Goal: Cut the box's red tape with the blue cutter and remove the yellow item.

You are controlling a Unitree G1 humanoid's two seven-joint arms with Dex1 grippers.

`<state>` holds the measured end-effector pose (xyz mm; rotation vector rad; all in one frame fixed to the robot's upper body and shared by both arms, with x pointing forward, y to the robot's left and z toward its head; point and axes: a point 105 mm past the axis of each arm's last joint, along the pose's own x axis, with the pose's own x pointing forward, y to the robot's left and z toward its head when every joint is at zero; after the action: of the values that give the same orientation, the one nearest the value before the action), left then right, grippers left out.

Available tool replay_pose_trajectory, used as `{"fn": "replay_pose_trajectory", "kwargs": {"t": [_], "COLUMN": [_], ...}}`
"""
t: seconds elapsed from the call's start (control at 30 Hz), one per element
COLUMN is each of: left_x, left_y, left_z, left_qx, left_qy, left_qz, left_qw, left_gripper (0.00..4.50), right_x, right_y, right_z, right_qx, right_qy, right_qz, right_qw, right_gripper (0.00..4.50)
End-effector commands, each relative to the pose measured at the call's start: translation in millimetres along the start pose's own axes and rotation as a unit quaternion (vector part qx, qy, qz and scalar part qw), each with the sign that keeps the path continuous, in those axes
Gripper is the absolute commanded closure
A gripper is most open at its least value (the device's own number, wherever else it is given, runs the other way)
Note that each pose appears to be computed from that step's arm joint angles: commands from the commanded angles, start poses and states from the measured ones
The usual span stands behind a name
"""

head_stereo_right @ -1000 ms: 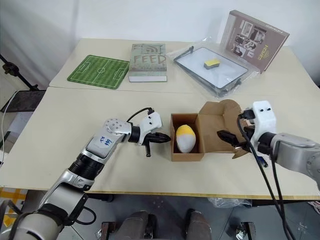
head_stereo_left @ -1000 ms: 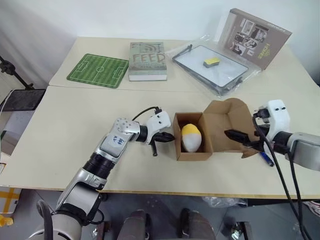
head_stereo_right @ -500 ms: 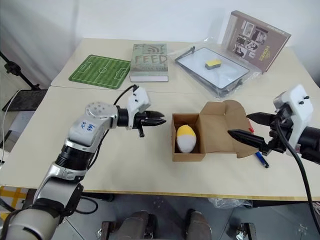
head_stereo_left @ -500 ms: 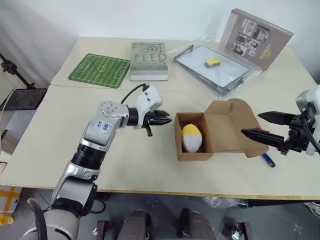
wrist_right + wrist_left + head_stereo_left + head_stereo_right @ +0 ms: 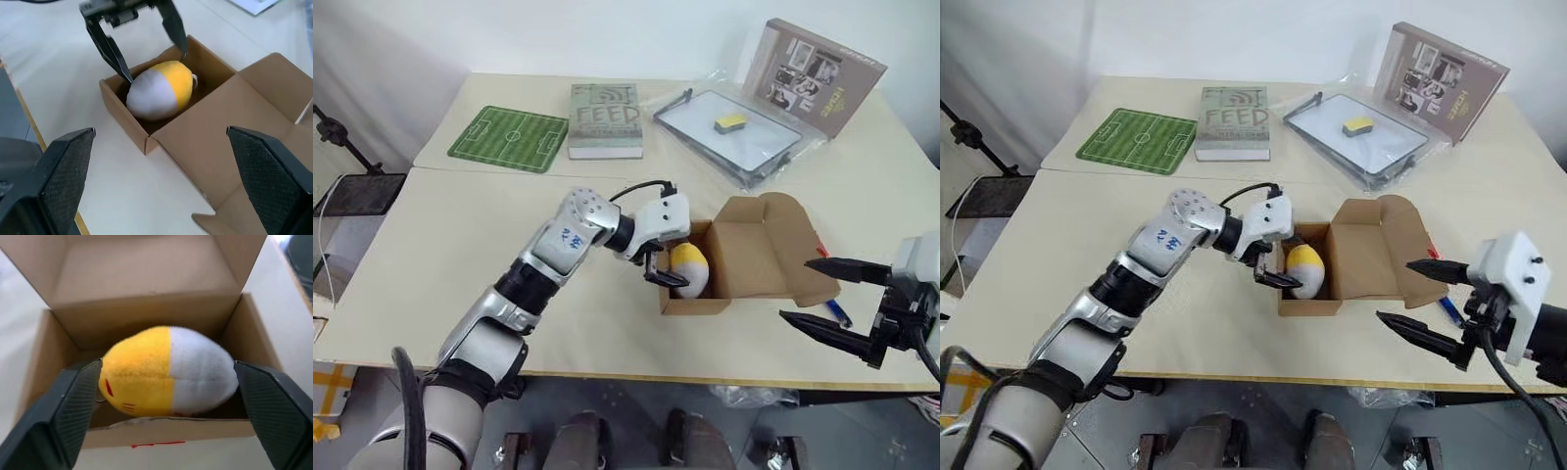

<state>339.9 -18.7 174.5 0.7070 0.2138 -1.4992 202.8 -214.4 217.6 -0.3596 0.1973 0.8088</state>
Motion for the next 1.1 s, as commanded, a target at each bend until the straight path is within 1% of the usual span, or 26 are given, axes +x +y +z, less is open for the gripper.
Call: {"fn": "replay_pose_trajectory", "kwargs": {"t": [0.03, 0.13, 0.23, 0.4, 0.53, 0.63, 0.7, 0.93, 1.0, 1.1], "left_x": [9, 20, 22, 22, 20, 17, 11, -17, -28, -60], "left_y": [2, 3, 1, 3, 7, 10, 13, 23, 29, 48], "left_z": [3, 0, -4, -6, 0, 10, 21, 55, 67, 82], "left_qx": [0.047, 0.06, 0.069, 0.071, 0.07, 0.064, 0.059, 0.033, 0.025, -0.007], "left_qy": [0.023, 0.037, 0.045, 0.045, 0.029, 0.004, -0.023, -0.102, -0.132, -0.184], "left_qz": [-0.012, -0.016, -0.032, -0.034, -0.023, -0.015, -0.008, 0.036, 0.067, 0.152], "left_qw": [0.999, 0.997, 0.996, 0.996, 0.997, 0.998, 0.998, 0.994, 0.989, 0.971], "left_gripper": [0.03, 0.03, 0.61, 2.09, 3.27, 4.03, 4.39, 4.44, 4.44, 4.44], "right_x": [-3, -3, -1, -2, -3, -4, -4, -5, -4, -3], "right_y": [6, 11, 14, 13, 9, 6, 4, -5, -10, -16], "right_z": [6, 2, 0, -2, -1, -2, 1, 7, 10, 18], "right_qx": [-0.025, -0.018, -0.016, -0.016, -0.016, -0.014, -0.019, -0.03, -0.035, -0.043], "right_qy": [-0.013, -0.014, -0.011, -0.009, -0.013, -0.017, -0.036, -0.049, -0.054, -0.068], "right_qz": [-0.027, -0.042, -0.053, -0.062, -0.063, -0.061, -0.062, -0.06, -0.06, -0.049], "right_qw": [0.999, 0.999, 0.998, 0.998, 0.998, 0.998, 0.997, 0.997, 0.996, 0.996], "right_gripper": [0.0, 0.0, 0.0, 0.0, 0.0, 0.0, 0.0, 0.0, 0.0, 0.0]}}
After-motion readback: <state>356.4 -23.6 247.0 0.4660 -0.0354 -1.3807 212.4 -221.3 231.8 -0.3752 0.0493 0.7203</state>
